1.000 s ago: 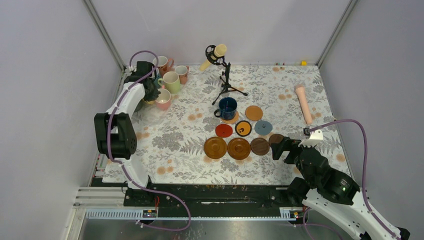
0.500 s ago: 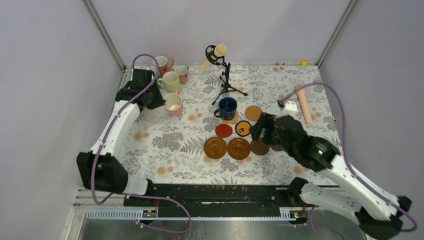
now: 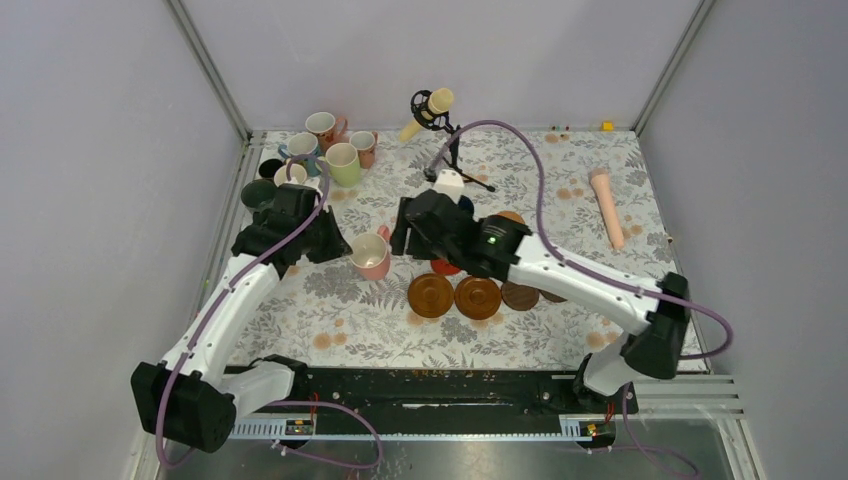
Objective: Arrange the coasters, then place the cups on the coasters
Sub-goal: Pick up the cup at the center of the board, then place the cup on the coaster.
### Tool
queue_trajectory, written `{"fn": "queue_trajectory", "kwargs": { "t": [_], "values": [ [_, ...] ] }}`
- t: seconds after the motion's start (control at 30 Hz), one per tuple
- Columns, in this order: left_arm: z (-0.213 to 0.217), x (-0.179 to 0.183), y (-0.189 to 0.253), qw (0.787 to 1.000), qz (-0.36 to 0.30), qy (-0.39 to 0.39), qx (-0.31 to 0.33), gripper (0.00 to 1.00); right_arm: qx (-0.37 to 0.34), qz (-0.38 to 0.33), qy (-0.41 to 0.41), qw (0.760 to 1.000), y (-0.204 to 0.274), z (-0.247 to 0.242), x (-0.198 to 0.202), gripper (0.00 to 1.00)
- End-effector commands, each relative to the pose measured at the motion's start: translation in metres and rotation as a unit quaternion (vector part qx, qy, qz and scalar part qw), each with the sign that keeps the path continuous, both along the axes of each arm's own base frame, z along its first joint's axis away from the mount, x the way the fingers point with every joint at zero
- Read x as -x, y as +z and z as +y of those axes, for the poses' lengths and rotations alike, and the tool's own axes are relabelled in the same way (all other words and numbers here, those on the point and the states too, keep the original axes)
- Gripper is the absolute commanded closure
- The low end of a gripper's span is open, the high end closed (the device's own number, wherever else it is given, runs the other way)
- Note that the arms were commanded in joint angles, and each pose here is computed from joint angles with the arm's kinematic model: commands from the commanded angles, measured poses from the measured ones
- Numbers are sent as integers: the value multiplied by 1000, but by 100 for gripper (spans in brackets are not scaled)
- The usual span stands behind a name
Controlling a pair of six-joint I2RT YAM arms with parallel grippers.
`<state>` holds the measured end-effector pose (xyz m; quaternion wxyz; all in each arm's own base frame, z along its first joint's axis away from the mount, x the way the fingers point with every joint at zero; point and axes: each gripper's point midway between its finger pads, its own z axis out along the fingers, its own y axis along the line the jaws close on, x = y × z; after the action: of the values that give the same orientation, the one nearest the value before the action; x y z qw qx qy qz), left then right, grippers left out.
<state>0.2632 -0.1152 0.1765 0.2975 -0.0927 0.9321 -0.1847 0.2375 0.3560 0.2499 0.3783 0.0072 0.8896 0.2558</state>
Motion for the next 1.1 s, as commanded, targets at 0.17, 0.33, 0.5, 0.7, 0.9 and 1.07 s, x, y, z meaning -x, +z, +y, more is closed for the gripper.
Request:
{"fn": "queue_trajectory", "kwargs": {
  "t": [0.17, 0.33, 0.5, 0.7, 0.9, 1.07],
  "values": [
    [-27, -9, 41, 993, -83, -27, 83, 100, 28, 10, -39, 999, -16, 35, -25, 35],
    [-33, -6, 41, 991, -85, -30, 99, 100, 49, 26, -28, 998, -35, 47, -27, 37],
    [-34, -5, 40, 990, -89, -30, 104, 100, 77, 34, -33, 996, -52, 44, -29, 41],
    [-38, -6, 36, 990, -84, -33, 112, 100, 91, 27, -39, 995, -57, 44, -35, 59],
    [-47, -2, 51, 982, -108, -48, 145, 100, 106, -5, -43, 993, -46, 37, -48, 100],
    [-50, 8, 72, 975, -132, -62, 167, 50, 108, -48, -50, 992, -8, 10, -62, 100]
  ]
}}
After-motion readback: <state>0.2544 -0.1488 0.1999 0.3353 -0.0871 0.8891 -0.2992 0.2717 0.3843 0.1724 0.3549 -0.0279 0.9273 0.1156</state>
